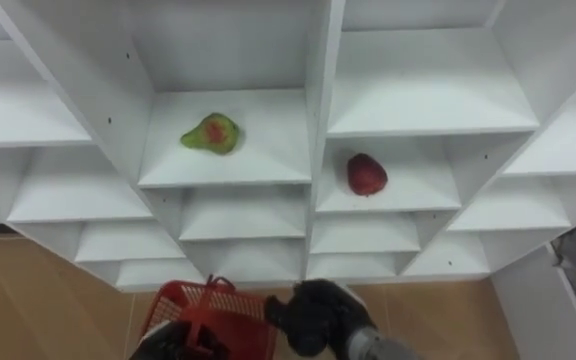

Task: Collect fruits from the closet

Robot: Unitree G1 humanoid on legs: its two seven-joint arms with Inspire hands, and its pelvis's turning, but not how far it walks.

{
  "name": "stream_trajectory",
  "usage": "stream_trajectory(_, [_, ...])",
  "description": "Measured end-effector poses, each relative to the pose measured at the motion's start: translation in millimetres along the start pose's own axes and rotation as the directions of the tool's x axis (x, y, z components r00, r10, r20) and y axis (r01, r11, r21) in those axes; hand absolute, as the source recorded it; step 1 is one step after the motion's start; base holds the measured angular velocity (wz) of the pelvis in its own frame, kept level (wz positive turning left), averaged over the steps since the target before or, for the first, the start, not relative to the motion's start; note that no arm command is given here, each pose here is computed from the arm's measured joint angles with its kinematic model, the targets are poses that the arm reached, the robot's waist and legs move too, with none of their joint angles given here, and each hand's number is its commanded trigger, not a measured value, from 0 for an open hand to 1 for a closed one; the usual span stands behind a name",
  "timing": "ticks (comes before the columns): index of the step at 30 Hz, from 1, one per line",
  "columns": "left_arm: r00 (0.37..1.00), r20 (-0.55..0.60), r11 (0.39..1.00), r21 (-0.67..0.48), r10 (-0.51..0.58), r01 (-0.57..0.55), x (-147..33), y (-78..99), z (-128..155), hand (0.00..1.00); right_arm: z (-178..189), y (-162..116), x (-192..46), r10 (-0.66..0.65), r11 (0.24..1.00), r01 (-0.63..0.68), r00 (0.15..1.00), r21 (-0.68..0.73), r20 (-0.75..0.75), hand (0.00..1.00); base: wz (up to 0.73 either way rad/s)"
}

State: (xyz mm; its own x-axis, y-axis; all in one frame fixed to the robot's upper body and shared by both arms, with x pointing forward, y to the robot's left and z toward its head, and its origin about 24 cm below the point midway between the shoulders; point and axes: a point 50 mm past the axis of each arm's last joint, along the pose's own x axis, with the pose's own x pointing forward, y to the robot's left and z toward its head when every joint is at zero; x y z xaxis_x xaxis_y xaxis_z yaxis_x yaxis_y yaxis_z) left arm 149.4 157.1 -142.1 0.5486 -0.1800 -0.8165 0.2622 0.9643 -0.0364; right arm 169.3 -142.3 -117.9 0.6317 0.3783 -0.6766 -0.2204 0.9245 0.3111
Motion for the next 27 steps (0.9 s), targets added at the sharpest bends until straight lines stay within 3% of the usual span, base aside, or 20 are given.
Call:
stream_trajectory(9, [0.996, 0.036, 0.995, 0.071, -0.077, 0.074, 3.0, -14.2, 11.0, 1.00, -7.1, -1.8, 6.2, -0.010, 0.987, 0.013, 1.000, 0.163, -0.016, 1.00, -0.01])
stream_trajectory(16, [0.994, 0.071, 0.993, 0.088, -0.086, 0.080, 4.8, -15.3, 23.0, 1.00, -5.9, -7.0, 9.9, -0.034, 0.954, 0.038, 0.999, 0.298, -0.017, 1.00, -0.02])
stream_trajectory(27, [0.983, 0.123, 0.980, 0.160, -0.136, 0.116, 8.3, -26.4, 43.6, 1.00, -6.9, -5.3, 16.6, -0.036, 0.913, 0.048, 0.999, 0.405, -0.036, 1.00, -0.05])
